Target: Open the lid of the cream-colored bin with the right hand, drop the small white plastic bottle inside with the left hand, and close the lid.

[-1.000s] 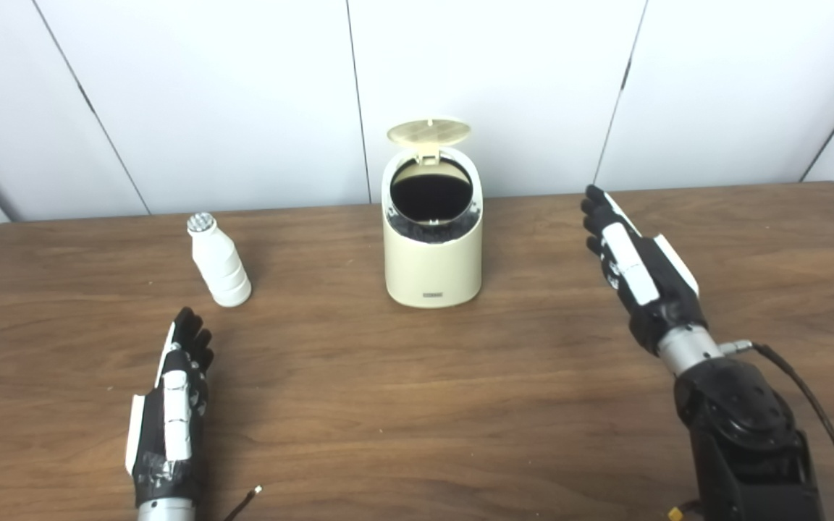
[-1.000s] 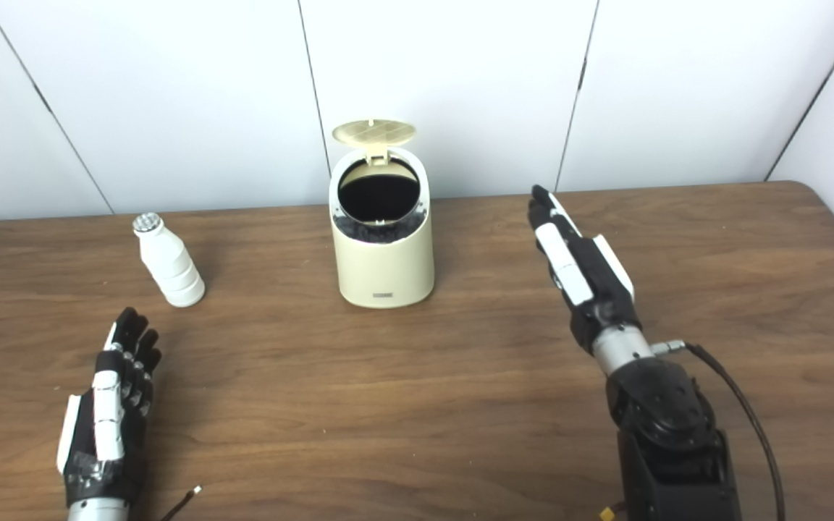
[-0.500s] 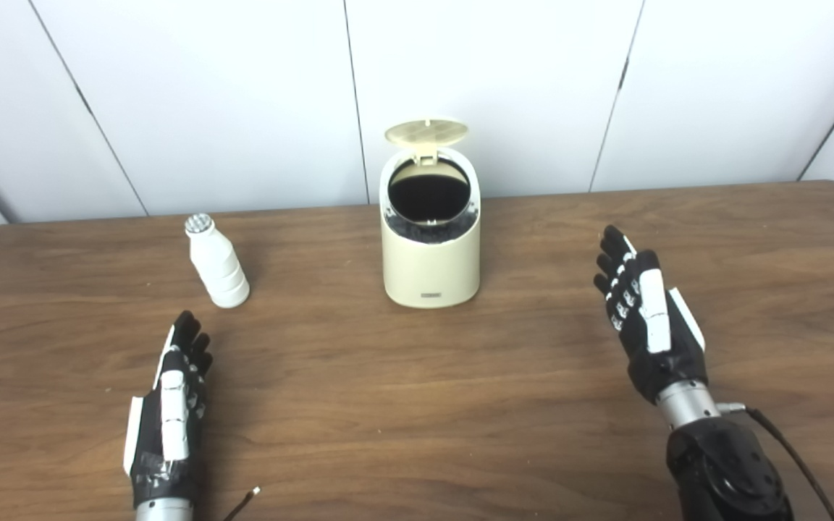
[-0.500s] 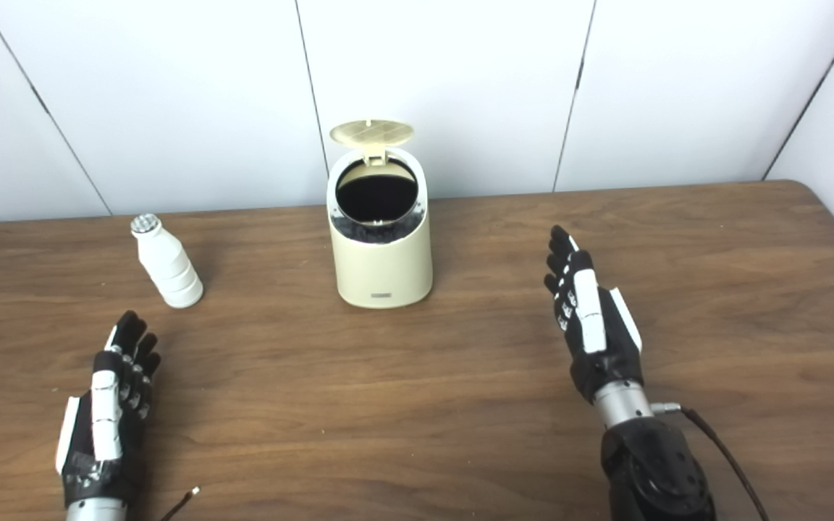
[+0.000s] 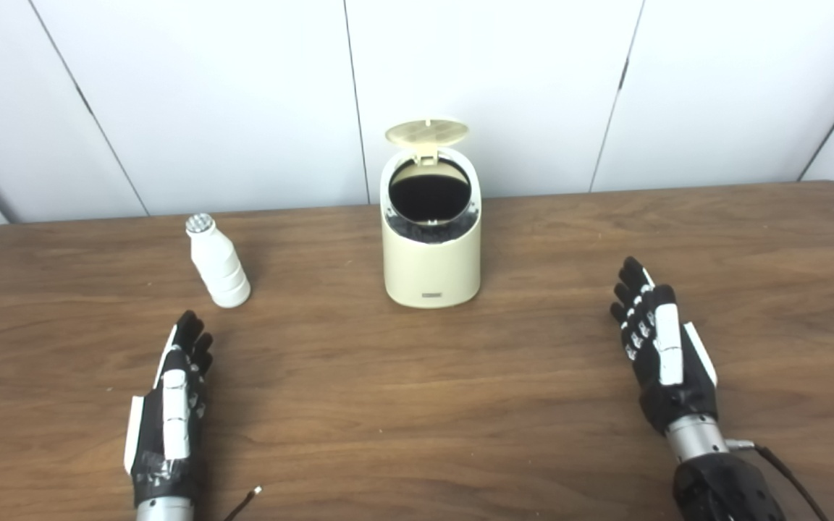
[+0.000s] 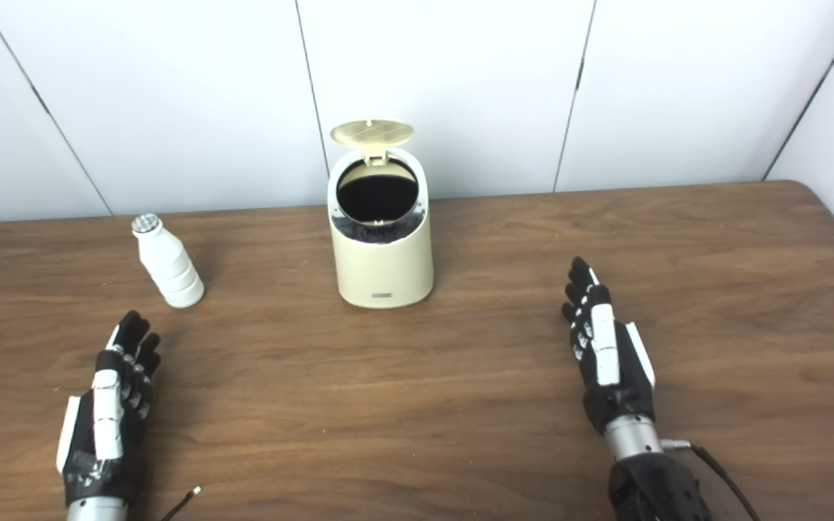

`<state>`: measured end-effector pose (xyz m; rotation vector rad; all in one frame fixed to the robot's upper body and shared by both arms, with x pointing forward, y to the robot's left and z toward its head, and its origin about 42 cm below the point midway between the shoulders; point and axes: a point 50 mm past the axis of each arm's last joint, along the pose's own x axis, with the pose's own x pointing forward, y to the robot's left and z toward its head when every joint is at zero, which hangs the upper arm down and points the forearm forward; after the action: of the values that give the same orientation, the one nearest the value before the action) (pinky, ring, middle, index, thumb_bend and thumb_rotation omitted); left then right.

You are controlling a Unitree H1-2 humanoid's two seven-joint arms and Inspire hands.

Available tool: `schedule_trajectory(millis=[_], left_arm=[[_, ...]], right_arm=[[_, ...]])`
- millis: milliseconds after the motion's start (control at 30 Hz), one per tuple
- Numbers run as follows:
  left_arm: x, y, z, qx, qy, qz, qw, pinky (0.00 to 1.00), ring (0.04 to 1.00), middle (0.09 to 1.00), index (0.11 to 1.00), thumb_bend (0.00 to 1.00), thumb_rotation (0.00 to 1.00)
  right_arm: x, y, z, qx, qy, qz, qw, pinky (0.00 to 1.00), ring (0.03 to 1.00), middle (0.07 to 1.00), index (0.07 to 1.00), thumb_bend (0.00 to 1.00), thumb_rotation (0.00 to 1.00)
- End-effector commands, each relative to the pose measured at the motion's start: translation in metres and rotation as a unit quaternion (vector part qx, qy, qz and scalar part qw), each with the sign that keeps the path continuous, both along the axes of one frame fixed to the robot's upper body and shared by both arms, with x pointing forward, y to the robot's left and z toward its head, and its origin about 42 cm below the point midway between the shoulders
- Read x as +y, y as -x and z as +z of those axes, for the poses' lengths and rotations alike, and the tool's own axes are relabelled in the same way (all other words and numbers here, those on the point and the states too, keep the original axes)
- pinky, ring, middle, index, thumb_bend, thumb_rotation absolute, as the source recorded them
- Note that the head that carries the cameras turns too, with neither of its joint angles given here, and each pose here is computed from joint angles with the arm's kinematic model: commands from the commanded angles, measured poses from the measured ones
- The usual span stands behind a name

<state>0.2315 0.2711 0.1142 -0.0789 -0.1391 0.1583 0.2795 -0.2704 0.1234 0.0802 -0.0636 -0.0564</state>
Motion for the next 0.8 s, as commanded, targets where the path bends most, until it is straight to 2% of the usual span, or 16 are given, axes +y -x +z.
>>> schedule_trajectory(millis=[0, 167, 233, 367, 433, 533, 633, 767], left_arm=[[-0.001, 0.003, -0.009, 0.000, -0.006, 0.002, 1.000, 0.95, 0.955, 0.972, 0.973, 0.55, 0.91], [-0.008, 0.003, -0.013, -0.004, -0.005, 0.007, 1.000, 0.91, 0.939, 0.962, 0.968, 0.55, 0.90], [-0.012, 0.003, -0.014, -0.006, -0.007, 0.011, 1.000, 0.91, 0.937, 0.961, 0.965, 0.54, 0.86], [-0.016, 0.004, -0.014, -0.008, -0.026, 0.010, 1.000, 0.88, 0.933, 0.952, 0.952, 0.59, 0.72], [-0.017, 0.003, -0.014, -0.014, -0.034, 0.009, 0.999, 0.87, 0.915, 0.941, 0.943, 0.66, 0.59], [-0.021, 0.001, -0.008, -0.033, -0.043, 0.010, 0.998, 0.83, 0.903, 0.931, 0.942, 0.68, 0.46], [-0.022, 0.000, -0.001, -0.052, -0.052, 0.011, 0.997, 0.84, 0.908, 0.927, 0.941, 0.71, 0.41], [-0.020, -0.001, 0.018, -0.056, -0.073, 0.039, 0.995, 0.82, 0.897, 0.912, 0.923, 0.74, 0.34]], right_arm=[[-0.005, -0.006, 0.008, -0.038, 0.003, 0.005, 0.999, 1.00, 1.000, 0.996, 0.979, 0.60, 0.99], [-0.012, -0.008, -0.001, -0.039, 0.000, 0.010, 0.999, 1.00, 1.000, 0.997, 0.984, 0.58, 1.00], [-0.014, -0.008, -0.002, -0.039, 0.000, 0.010, 0.999, 1.00, 1.000, 0.989, 0.979, 0.58, 0.98], [-0.018, -0.007, -0.001, -0.037, 0.006, 0.011, 0.999, 1.00, 1.000, 0.987, 0.983, 0.61, 0.97], [-0.021, -0.007, 0.000, -0.037, 0.014, 0.014, 0.999, 1.00, 1.000, 0.993, 0.987, 0.61, 0.99], [-0.022, -0.007, 0.004, -0.039, 0.011, 0.015, 0.999, 1.00, 1.000, 0.989, 0.986, 0.60, 1.00], [-0.020, -0.006, 0.010, -0.037, 0.001, 0.013, 0.999, 1.00, 0.986, 0.974, 0.977, 0.58, 1.00], [-0.018, -0.003, 0.017, -0.034, -0.004, 0.015, 0.999, 1.00, 0.978, 0.973, 0.977, 0.55, 1.00]])
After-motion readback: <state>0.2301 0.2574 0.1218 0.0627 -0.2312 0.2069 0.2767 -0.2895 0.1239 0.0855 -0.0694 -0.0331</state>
